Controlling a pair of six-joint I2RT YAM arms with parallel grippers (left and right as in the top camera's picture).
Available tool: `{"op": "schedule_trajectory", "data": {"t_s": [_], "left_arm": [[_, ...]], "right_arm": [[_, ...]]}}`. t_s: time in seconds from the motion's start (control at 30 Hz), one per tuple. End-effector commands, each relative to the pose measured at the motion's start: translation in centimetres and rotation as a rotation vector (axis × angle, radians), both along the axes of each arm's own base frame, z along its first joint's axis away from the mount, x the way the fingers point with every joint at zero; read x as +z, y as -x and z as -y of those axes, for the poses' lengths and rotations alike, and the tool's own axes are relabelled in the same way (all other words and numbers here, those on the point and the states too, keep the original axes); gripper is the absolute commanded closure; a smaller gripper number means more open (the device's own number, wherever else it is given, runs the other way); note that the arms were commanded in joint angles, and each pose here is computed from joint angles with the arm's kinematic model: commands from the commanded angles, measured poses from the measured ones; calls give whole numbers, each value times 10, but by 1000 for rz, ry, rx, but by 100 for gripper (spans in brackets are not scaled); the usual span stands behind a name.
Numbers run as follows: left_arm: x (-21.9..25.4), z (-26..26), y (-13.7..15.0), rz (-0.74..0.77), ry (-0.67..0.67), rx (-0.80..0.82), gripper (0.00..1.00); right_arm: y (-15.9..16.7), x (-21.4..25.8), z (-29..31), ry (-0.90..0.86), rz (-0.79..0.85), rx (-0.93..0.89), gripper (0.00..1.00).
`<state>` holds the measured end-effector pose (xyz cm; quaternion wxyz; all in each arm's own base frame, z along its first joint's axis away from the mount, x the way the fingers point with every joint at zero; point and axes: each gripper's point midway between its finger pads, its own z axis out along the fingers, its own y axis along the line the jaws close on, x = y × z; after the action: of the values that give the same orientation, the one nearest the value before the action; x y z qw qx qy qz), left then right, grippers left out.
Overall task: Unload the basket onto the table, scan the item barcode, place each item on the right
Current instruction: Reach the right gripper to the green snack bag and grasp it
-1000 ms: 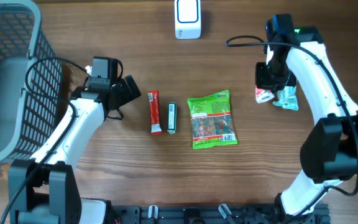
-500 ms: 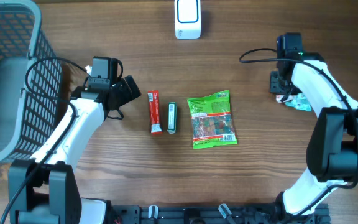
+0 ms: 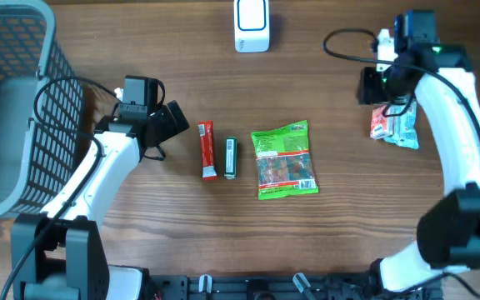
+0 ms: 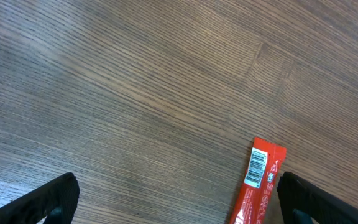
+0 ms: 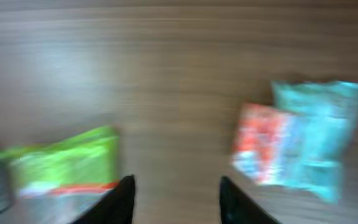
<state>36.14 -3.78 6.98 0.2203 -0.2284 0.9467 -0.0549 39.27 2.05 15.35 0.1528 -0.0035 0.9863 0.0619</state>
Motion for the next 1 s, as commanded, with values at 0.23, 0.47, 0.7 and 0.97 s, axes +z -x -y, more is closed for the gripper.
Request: {"op": "schedule_trajectory", "data": {"t_s": [0.23, 0.47, 0.7, 0.97], "left_arm": [[4, 0, -2, 13, 12, 13, 0], [4, 0, -2, 13, 12, 13, 0], [4, 0, -2, 13, 12, 13, 0], [4, 0, -2, 13, 12, 13, 0]], "right_arm": [[68, -51, -183, -298, -91, 405, 94], [60, -108, -207, -66, 136, 479, 94], [52, -142, -199, -5, 206, 458, 93], [46, -158, -93, 404, 132, 124, 96]]}}
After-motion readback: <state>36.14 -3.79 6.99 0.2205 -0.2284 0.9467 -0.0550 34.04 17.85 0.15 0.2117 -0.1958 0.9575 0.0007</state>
